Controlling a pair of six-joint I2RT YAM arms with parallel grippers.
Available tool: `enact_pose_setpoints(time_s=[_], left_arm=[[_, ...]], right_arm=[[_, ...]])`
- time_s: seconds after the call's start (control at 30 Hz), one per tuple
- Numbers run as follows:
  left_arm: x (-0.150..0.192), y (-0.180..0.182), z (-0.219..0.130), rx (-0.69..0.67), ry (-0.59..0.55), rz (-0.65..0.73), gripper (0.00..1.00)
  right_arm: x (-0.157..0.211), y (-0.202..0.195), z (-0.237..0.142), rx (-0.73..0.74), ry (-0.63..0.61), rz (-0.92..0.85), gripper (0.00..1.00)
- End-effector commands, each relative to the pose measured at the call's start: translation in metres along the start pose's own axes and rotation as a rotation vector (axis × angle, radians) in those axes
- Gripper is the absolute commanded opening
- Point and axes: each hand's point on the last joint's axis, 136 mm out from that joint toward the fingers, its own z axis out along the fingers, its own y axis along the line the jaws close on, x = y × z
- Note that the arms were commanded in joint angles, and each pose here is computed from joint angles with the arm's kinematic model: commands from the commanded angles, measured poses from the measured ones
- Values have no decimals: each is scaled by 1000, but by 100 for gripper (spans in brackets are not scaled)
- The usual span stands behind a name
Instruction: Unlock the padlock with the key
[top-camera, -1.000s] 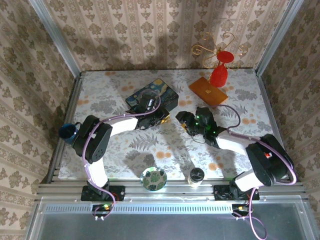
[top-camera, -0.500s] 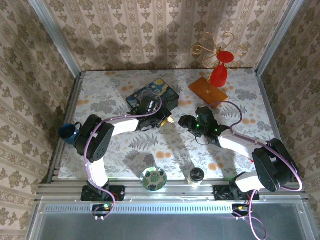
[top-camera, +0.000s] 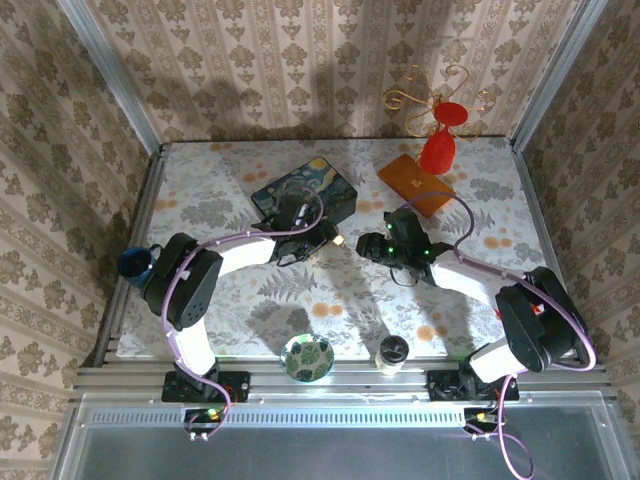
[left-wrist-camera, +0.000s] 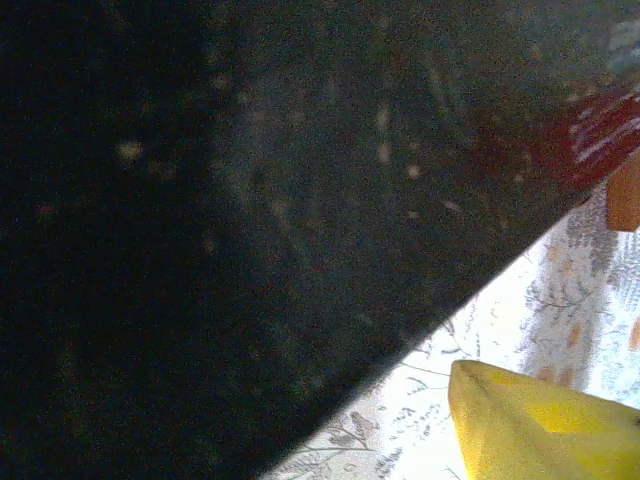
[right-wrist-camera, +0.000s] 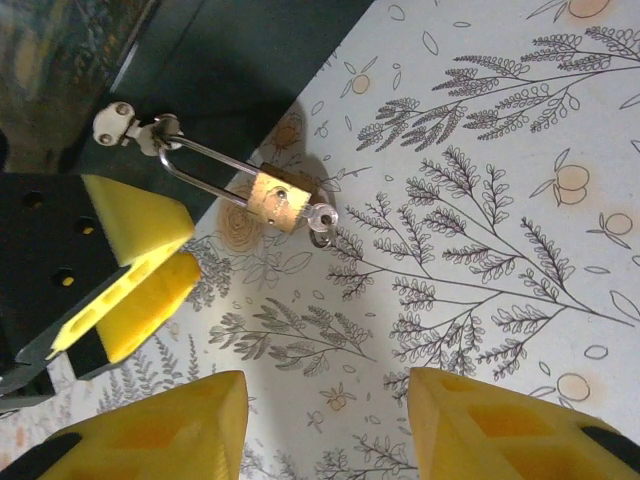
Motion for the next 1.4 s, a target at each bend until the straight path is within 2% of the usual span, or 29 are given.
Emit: enact_pose_setpoints(time_s=[0.0, 0.2, 0.57, 0.73, 0.93, 1.17, 1.33, 1.37], left_arm=[[-20, -15, 0, 22, -126, 122, 59], [-19, -23, 15, 55, -200, 195, 59], [-3, 2, 24, -3, -188, 123, 62], [-5, -1, 36, 44, -207, 125, 61], [-9, -5, 44, 90, -243, 130, 52], [-12, -7, 48, 129, -280, 141, 49], [-12, -9, 51, 167, -294, 137, 41], [-12, -10, 51, 174, -296, 138, 37]], right_arm=[[-1, 1, 5, -6, 27, -34, 46], [-5, 3, 6, -34, 19, -21, 46], [-8, -6, -7, -36, -27, 6, 45], [-9, -8, -10, -32, -37, 10, 45], [-11, -7, -13, -38, -50, 18, 45], [-11, -9, -15, -37, -63, 24, 44], [-11, -10, -14, -38, -67, 29, 44], [-11, -10, -13, -38, -67, 28, 44]])
